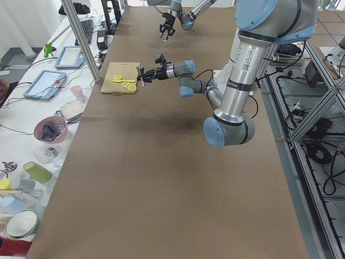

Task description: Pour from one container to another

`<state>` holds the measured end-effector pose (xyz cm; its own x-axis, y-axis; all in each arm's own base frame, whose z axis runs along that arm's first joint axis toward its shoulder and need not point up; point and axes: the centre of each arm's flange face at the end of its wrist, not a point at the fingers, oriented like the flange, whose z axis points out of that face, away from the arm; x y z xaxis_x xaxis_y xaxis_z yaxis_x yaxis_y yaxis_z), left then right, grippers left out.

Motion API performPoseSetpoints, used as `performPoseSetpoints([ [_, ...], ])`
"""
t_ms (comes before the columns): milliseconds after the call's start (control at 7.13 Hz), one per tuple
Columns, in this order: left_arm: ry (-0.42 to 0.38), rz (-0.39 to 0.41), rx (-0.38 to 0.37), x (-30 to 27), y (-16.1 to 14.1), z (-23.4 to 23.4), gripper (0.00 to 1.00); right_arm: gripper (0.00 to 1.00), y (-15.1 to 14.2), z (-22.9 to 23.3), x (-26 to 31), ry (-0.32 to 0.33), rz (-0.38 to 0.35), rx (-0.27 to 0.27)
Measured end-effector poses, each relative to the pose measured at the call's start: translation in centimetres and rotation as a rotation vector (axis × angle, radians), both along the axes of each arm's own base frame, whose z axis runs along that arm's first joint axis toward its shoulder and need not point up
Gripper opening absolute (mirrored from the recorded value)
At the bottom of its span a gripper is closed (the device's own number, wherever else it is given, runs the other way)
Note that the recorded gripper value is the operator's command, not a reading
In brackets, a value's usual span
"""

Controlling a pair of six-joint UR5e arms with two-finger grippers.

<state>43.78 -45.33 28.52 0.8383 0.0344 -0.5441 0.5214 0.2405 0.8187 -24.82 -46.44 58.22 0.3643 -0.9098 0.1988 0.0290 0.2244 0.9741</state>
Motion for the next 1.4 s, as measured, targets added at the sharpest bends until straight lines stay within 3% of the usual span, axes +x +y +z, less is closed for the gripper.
performPoseSetpoints([
  [561,0.209,-0.211,-0.015,1.7,1.4,4.0,0.00,0.00,-0.3,0.6,-1.9,-0.007,-0.026,0.002],
  [981,0.228,-0.358,-0.045,4.4,1.0,8.0,0.00,0.00,0.5,2.2,-1.8,-0.022,-0.049,0.025],
  [1402,0.223,-0.387,-0.043,6.5,1.6,10.3,0.00,0.00,0.7,3.6,-2.1,-0.035,-0.085,0.038],
])
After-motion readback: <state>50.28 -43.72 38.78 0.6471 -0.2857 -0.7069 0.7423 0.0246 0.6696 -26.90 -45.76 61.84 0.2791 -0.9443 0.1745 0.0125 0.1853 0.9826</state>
